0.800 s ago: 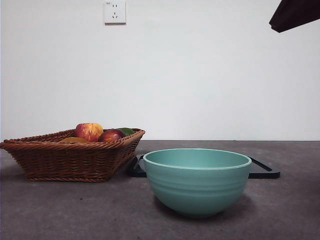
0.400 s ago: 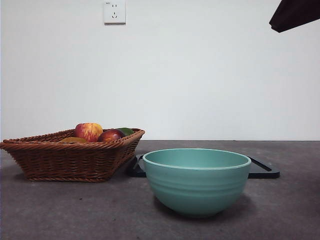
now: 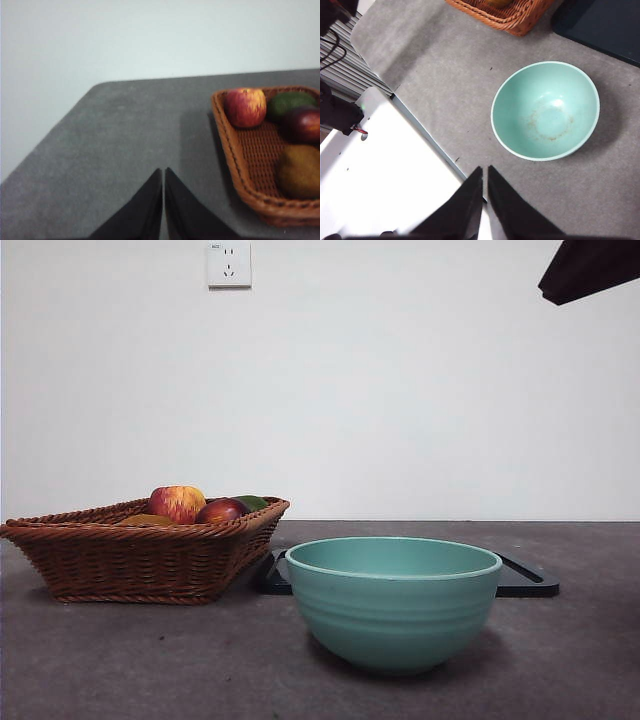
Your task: Pick up the wifruite, put it on the bowl, pick up the plate, put it on desk
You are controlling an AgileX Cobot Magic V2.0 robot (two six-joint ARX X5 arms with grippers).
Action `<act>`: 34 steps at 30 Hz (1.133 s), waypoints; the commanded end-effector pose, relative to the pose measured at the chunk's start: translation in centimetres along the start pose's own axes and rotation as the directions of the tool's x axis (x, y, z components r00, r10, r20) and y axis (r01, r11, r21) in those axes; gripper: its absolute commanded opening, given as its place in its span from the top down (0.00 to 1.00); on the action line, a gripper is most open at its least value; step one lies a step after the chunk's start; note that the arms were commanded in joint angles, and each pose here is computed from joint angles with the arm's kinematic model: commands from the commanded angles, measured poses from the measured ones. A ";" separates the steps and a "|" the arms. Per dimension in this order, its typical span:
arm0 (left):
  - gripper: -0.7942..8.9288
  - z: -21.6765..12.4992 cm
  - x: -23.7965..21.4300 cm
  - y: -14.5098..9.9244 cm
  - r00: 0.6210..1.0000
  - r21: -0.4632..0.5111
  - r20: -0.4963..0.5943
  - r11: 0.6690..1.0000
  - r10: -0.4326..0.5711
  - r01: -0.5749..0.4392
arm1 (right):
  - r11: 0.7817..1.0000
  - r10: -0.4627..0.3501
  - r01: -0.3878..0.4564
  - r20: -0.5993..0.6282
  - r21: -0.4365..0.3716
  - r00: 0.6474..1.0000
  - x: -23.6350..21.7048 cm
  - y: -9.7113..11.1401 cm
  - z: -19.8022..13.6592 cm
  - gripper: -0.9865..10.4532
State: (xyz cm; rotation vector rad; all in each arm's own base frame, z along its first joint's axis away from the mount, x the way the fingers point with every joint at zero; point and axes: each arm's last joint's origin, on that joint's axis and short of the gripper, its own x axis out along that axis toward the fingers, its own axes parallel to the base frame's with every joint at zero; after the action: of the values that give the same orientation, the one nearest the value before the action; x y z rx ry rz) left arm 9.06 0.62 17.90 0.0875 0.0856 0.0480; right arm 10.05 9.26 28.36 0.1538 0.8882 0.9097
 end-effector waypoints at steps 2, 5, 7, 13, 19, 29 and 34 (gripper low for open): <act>0.91 -0.8 0.3 0.0 1.000 -0.002 -0.015 1.000 0.005 -0.005 | 1.000 0.006 -0.006 0.009 -0.022 1.000 0.0 0.2 0.2 0.91; 0.91 -1.5 0.4 -0.1 0.999 -0.007 -0.037 1.000 0.003 -0.003 | 1.000 0.006 -0.006 0.009 -0.022 1.000 0.0 0.2 0.2 0.91; 0.91 -1.7 0.5 -0.1 0.999 -0.007 -0.045 1.000 0.002 -0.003 | 1.000 0.006 -0.006 0.009 -0.022 1.000 0.0 0.2 0.2 0.91; 0.91 -2.4 0.7 -0.2 0.998 -0.008 -0.068 1.000 0.000 -0.001 | 1.000 0.006 -0.006 0.010 -0.023 1.000 0.0 0.2 0.2 0.91; 0.91 -2.9 0.7 -0.2 0.995 -0.029 -0.096 1.000 -0.003 0.001 | 1.000 0.007 -0.006 0.010 -0.023 1.000 0.0 0.2 0.3 0.91; 0.91 -2.9 0.7 -0.2 0.995 -0.047 -0.096 0.999 -0.003 -0.001 | 1.000 0.007 -0.006 0.010 -0.023 1.000 0.0 0.2 0.3 0.91; 0.91 -2.9 0.7 -0.2 0.995 -0.047 -0.096 0.999 -0.003 -0.001 | 1.000 0.007 -0.006 0.010 -0.023 1.000 0.0 0.2 0.3 0.91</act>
State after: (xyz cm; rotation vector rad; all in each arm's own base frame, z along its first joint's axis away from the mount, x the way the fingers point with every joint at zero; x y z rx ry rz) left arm 9.46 0.65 15.68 0.0496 0.1537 0.0474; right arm 10.06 9.28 28.38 0.1542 0.8855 0.9105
